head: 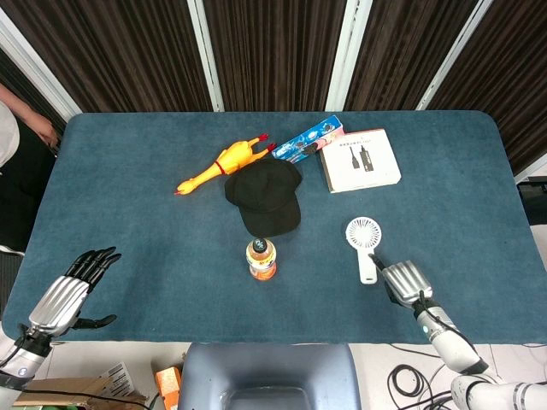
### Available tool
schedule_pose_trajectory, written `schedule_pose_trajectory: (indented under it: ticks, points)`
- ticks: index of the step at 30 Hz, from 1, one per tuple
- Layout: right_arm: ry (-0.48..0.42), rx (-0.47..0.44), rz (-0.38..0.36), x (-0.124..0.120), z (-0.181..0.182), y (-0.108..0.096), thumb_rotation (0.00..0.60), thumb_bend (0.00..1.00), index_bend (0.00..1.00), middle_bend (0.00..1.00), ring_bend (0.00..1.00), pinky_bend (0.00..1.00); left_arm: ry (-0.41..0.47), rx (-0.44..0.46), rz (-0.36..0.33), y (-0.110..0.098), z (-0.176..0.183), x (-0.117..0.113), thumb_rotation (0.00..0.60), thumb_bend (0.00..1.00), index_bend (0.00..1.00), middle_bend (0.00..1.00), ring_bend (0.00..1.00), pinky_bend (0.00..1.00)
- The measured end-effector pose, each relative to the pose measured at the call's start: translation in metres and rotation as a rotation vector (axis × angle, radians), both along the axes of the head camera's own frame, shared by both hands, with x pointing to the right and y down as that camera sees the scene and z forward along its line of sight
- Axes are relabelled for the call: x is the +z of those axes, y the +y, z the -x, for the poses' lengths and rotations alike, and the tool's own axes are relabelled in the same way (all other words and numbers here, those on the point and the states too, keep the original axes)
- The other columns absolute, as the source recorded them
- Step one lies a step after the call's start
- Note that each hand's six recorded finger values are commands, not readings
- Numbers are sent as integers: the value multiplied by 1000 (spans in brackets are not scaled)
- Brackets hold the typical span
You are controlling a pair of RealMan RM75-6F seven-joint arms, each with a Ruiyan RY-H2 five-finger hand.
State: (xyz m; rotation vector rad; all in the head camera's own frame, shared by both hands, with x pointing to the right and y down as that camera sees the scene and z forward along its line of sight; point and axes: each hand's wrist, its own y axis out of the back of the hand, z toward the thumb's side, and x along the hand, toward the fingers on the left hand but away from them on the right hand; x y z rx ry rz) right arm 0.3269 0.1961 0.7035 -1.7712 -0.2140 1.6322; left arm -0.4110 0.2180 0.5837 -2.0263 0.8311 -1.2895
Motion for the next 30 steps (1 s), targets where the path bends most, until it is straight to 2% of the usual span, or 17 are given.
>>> schedule_pose_trajectory:
  ticks: [30]
  points:
    - [0,10,12,3,-2,0,600,702,105,915,825,1000,-4,3,3,0,-2,2,600,0,0,0,0,70]
